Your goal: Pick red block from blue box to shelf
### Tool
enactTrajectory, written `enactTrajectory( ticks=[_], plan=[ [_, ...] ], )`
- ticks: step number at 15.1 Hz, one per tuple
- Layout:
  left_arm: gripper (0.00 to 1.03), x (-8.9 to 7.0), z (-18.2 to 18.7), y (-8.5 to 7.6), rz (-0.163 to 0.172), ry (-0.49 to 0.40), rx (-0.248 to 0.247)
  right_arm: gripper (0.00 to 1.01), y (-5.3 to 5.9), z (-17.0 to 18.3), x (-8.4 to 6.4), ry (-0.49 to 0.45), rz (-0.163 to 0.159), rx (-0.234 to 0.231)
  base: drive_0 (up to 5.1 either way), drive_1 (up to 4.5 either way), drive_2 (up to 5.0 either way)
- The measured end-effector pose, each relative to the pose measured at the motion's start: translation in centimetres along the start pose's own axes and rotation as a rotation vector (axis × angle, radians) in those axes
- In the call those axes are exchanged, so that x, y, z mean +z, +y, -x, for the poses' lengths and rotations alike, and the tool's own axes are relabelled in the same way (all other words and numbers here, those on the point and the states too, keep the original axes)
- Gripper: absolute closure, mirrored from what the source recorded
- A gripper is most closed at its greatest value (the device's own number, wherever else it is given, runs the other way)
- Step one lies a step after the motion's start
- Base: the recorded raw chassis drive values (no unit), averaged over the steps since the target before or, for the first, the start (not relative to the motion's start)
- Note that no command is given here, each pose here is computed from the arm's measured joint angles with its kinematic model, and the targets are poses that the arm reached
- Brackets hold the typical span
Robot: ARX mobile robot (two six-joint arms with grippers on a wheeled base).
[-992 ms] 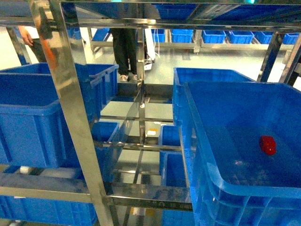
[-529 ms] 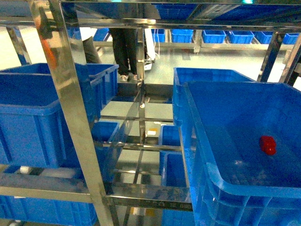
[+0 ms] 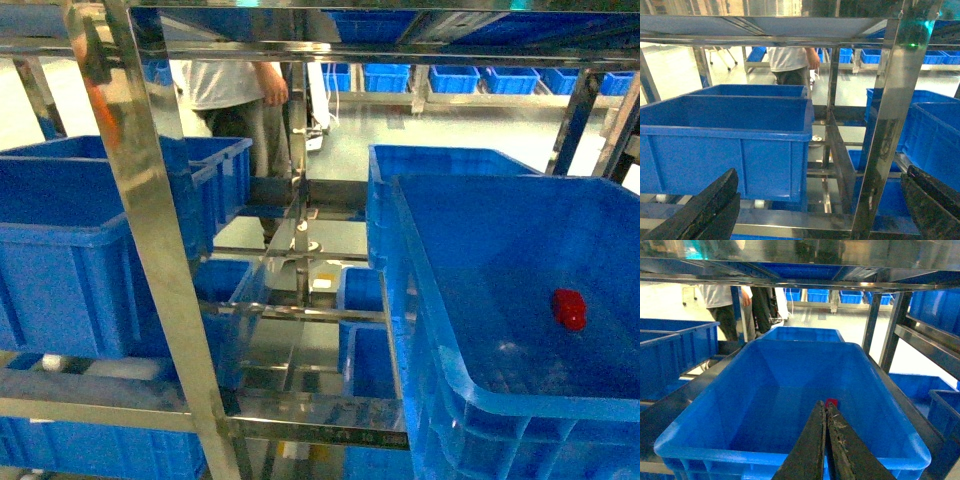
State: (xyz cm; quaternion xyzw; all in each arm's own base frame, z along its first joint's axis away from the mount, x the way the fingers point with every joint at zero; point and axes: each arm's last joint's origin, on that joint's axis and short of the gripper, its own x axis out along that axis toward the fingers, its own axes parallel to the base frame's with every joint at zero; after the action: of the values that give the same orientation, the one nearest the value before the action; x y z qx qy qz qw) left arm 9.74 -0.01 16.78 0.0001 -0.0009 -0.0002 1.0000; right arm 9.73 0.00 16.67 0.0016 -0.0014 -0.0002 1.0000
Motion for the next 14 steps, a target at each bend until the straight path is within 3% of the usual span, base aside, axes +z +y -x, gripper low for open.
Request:
enactTrajectory(
  ticks=[1, 8, 9, 14],
  plan=[
    [0.05, 0.00, 0.00, 0.00, 0.000, 0.000, 0.000, 0.97, 0.00, 0.00, 0.00, 0.000, 0.000, 0.000, 0.0, 0.00, 0.0],
    [0.05, 0.00, 0.00, 0.00, 0.000, 0.000, 0.000, 0.07, 0.00, 0.00, 0.00, 0.000, 0.000, 0.000, 0.0, 0.00, 0.0],
    [0.05, 0.00, 0.00, 0.00, 0.000, 0.000, 0.000, 0.02, 0.00, 0.00, 0.00, 0.000, 0.000, 0.000, 0.0, 0.00, 0.0],
    [0.05, 0.00, 0.00, 0.00, 0.000, 0.000, 0.000, 0.03, 0.00, 0.00, 0.00, 0.000, 0.000, 0.000, 0.0, 0.00, 0.0]
  ],
)
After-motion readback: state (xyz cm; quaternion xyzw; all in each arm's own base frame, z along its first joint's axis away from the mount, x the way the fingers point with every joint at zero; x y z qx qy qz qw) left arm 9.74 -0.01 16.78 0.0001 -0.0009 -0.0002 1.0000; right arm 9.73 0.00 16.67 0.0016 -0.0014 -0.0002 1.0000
